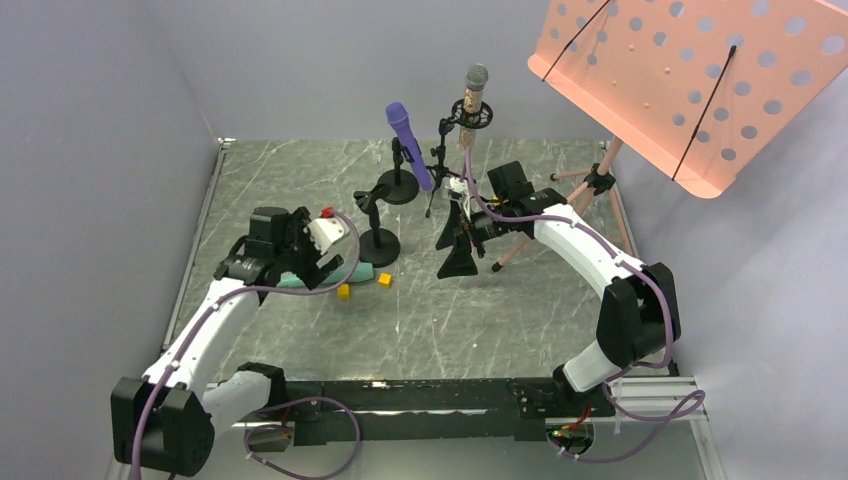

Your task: Attach the microphones to the stand

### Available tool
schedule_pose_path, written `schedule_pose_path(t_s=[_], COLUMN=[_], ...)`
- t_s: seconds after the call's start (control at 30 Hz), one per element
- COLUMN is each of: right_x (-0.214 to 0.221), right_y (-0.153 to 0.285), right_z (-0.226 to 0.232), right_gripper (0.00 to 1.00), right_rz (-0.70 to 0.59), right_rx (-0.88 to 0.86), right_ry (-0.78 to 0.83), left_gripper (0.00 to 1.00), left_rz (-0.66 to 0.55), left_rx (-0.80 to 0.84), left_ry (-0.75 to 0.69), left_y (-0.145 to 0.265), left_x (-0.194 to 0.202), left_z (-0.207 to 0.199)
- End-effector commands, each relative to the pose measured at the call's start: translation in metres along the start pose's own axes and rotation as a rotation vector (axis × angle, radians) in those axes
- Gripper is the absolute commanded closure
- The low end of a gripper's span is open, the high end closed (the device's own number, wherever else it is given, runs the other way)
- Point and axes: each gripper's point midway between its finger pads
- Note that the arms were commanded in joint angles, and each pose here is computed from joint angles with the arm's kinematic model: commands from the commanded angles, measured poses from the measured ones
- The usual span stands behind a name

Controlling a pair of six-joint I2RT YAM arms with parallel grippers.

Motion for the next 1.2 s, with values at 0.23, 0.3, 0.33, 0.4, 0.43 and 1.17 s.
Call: schedule_pose_path(t_s=[0.23,0.3,0.33,0.4,0.43,1.17], right_x=[-0.019,-0.021,-0.021,-0.022,-0.022,-0.024], right_y=[0.005,0.006,0.006,0.007,0.007,0.012], right_z=[0.008,0.010,0.011,0.012,0.012,0.013], right_gripper=[0.00,0.00,0.00,0.00,0.00,0.00], right_rz=[-0.033,-0.036,-0.035,-0.037,-0.036,-0.042], right_rx=[-0.021,-0.024,-0.024,-0.026,-0.026,-0.019], right_ry=[0.075,0.081,0.082,0.090,0.091,0.103], left_gripper=[0.07,0.10,0.14,0.17,0.19,0.87], left_rz=[0.119,0.163,0.175,0.177,0.176,0.381], left_rx=[0.254,0.307,0.334,0.362,0.364,0.454], left_ry=[-0.194,-0.187,-0.181,-0.173,-0.175,-0.188], left_y=[-0.054,-0.061,-0.062,-0.064,-0.064,-0.087], left_x=[0.046,0.057,0.059,0.061,0.061,0.090], left_z=[-0.023,-0.029,-0.033,-0.037,-0.037,-0.057])
Point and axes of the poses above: each gripper's point midway between its finger pads, its own y axis back along the fingers, its own z axis along the line the jaws close on, x = y × z, and after that the axes turned 1 degree about -y, right-handed
